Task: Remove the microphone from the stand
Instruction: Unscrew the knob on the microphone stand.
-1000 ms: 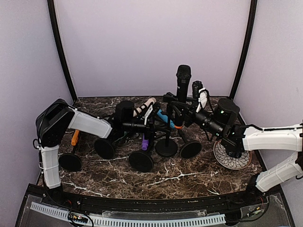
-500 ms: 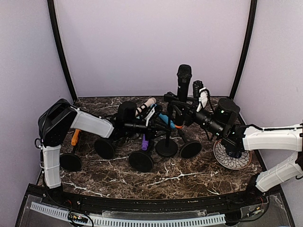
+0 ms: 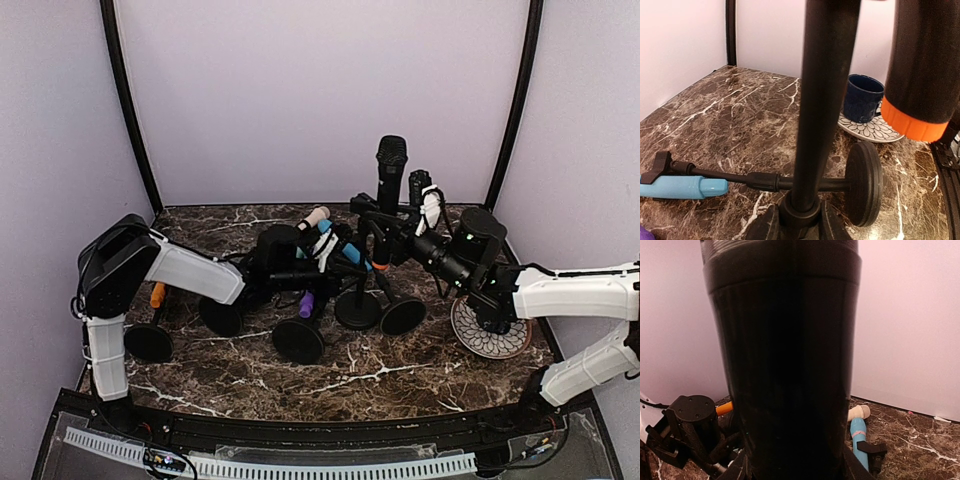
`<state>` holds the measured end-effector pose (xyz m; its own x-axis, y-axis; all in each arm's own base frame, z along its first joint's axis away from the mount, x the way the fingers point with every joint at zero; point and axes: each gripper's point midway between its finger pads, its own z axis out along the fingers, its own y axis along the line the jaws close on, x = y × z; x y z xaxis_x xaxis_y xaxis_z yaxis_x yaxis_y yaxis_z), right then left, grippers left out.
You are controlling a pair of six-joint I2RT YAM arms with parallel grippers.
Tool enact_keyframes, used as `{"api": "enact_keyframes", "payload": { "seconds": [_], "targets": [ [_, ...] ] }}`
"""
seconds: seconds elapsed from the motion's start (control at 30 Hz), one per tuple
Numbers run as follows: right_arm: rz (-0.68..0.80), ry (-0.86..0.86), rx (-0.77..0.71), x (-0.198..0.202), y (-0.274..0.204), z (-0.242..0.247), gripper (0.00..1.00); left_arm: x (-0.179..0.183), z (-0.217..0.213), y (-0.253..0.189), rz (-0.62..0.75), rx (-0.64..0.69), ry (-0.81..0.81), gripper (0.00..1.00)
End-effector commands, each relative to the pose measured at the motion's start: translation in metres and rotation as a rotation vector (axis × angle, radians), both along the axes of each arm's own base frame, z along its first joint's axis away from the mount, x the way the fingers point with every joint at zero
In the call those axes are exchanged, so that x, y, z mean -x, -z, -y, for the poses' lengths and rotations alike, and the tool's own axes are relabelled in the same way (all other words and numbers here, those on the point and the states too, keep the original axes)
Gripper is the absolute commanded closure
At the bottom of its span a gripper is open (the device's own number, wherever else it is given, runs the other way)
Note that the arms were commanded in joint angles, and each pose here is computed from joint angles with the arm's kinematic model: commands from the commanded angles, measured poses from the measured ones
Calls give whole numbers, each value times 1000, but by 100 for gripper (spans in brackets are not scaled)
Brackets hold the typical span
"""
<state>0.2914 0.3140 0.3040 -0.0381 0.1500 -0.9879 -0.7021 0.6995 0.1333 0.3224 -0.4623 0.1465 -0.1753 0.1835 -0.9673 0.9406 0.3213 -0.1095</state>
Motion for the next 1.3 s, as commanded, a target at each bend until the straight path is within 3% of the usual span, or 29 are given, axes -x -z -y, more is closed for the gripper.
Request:
{"api": "enact_keyframes", "payload": {
  "seconds": [0.0, 0.2, 0.47, 0.77, 0.83, 0.93, 1.0, 1.27],
  "targets": [
    [9, 4, -23, 9, -6, -2, 93, -20, -20, 15, -61, -89, -267, 100],
    [-3, 79, -17, 3, -2, 1, 93, -33, -33, 16, -169, -95, -509, 100],
    [-25, 174, -13, -4, 5, 3, 94, -33, -35, 27, -253, -142, -669, 100],
    [19, 74, 16, 11, 6, -8, 89, -23, -33, 31, -253, -156, -624, 99],
    [25, 49, 29, 14, 8, -10, 86, -18, -29, 27, -229, -153, -570, 90],
    [29, 30, 45, 17, 8, -12, 74, -10, -31, 9, -177, -111, -513, 67],
    [27, 30, 49, 18, 7, -11, 66, -3, -36, 0, -152, -97, -491, 56],
    [39, 42, 30, 18, -2, -6, 41, 16, -53, -18, -93, -92, -434, 40]
  ]
}}
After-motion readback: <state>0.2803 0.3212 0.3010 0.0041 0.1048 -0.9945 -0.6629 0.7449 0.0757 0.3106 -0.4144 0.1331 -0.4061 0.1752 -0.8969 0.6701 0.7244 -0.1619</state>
